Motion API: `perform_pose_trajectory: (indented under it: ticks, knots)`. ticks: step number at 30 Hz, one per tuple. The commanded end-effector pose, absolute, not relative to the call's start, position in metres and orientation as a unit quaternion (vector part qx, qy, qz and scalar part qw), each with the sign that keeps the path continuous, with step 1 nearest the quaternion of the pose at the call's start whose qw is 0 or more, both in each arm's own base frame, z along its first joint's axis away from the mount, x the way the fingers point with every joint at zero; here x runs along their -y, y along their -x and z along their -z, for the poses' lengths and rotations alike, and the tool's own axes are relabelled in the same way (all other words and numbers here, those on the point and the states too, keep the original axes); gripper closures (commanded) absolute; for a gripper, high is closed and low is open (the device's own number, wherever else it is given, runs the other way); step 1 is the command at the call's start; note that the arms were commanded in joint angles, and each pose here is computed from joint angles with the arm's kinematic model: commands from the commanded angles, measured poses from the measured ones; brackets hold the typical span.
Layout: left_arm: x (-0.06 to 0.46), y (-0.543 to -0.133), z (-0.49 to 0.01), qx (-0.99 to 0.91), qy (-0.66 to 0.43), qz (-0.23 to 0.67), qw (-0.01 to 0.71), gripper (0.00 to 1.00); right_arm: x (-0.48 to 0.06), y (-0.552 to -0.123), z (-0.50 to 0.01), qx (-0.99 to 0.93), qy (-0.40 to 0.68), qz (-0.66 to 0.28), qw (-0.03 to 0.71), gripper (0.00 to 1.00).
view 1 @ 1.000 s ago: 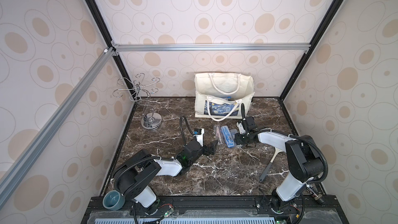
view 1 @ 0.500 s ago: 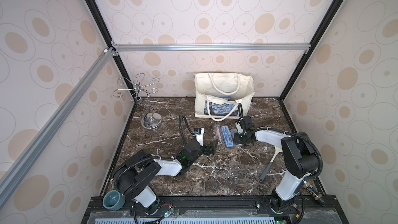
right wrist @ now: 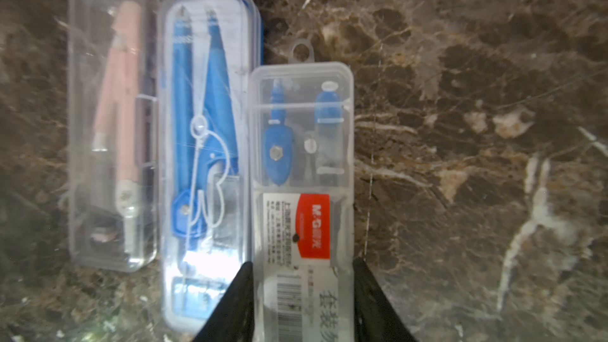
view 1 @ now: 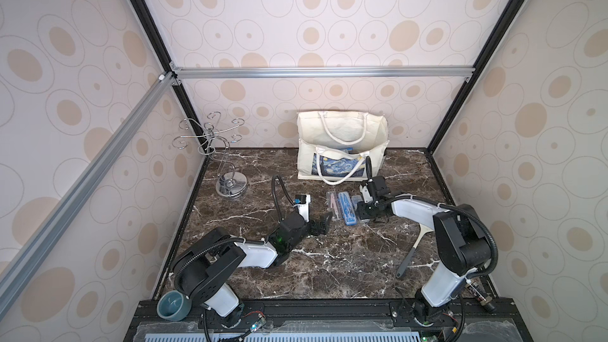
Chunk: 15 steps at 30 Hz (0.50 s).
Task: Put the compass set into the canvas bag
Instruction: Pick up the compass set at the center of the board.
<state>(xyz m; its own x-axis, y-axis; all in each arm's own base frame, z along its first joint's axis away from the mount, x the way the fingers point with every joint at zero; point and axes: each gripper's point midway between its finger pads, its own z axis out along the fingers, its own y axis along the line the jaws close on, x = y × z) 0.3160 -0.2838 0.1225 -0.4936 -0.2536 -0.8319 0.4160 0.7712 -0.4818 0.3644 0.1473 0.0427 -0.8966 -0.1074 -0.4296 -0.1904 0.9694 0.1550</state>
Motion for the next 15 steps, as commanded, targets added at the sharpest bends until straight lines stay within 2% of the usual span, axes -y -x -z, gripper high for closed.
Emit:
perform_pose_trajectory:
  ticks: [1,9,15]
  knots:
    - [0.286,-0.324,-0.142,-0.777,-0.032,0.374,0.506,0.0,-0.16,-0.367,-0.078,-0.951,0.1,-0.13,0.261,0.6]
    - [0.319,-0.329,-0.167,-0.756,-0.056,0.452,0.47,0.0,-0.186,-0.352,-0.119,-0.914,0.165,-0.204,0.31,0.61]
    - [0.332,-0.335,-0.189,-0.737,-0.063,0.477,0.475,0.01,-0.202,-0.336,-0.133,-0.892,0.201,-0.236,0.33,0.61]
